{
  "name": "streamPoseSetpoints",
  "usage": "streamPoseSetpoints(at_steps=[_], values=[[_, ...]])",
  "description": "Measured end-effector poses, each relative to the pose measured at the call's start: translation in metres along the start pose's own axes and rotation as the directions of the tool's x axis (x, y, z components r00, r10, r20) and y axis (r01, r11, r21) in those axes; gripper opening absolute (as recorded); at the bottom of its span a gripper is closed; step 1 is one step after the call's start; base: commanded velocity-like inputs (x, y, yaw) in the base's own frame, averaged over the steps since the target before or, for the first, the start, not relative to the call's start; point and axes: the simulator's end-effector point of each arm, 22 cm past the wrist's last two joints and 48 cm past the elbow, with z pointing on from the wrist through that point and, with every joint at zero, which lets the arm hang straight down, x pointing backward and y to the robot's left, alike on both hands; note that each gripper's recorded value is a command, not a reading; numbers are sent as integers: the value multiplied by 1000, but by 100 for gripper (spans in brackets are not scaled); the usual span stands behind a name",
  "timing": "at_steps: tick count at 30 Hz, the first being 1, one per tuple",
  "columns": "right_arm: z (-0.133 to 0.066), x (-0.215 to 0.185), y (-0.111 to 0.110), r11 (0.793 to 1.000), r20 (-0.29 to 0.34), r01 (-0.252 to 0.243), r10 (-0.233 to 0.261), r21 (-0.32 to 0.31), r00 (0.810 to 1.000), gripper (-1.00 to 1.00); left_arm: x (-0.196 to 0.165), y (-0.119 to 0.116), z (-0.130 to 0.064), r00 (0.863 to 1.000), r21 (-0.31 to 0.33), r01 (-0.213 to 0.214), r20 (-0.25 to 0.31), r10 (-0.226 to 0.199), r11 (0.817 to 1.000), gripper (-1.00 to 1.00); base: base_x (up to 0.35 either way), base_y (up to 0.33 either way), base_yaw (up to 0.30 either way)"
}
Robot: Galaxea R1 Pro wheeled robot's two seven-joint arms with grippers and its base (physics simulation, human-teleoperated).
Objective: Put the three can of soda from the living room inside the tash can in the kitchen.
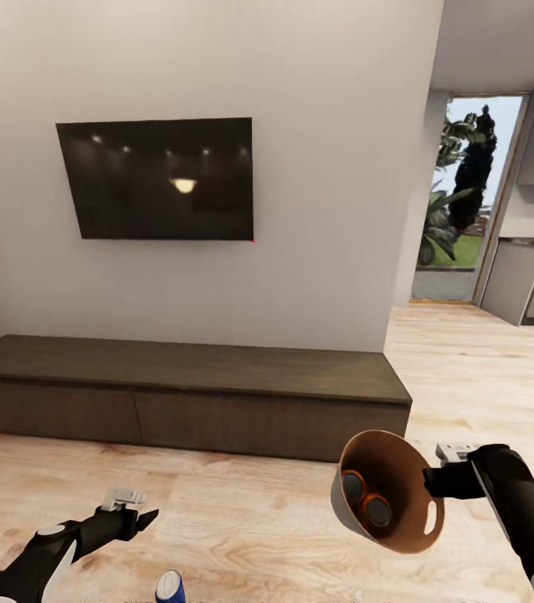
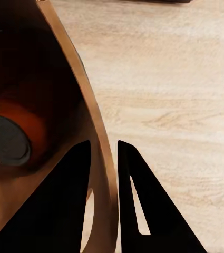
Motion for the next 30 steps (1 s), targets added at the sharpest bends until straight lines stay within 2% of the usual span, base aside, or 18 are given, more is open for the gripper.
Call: streamPoseSetpoints(at_steps=[4, 9, 14, 20, 30], values=[[2, -6, -2, 1000, 20, 1, -2, 4, 1000, -100, 9, -1, 5, 1000, -3, -1, -1, 1, 1000, 100, 0, 0, 0], [9, -2, -5, 999, 18, 19, -20, 31, 1000, -100, 21, -4, 18, 1000, -43, 7, -4, -7, 999, 100, 0, 0, 0], [17, 5, -4, 999, 18, 19, -19, 28, 1000, -100, 32, -7, 27, 1000, -60, 12, 0, -12, 998, 100, 0, 0, 0], [27, 15, -4, 999, 18, 23, -23, 32, 1000, -100, 45, 1, 33, 1000, -96, 12, 0, -12, 995, 100, 0, 0, 0], [44, 30, -4, 999, 11, 24, -24, 29, 1000, -100, 66, 2, 44, 1000, -103, 12, -7, -13, 995, 100, 0, 0, 0]])
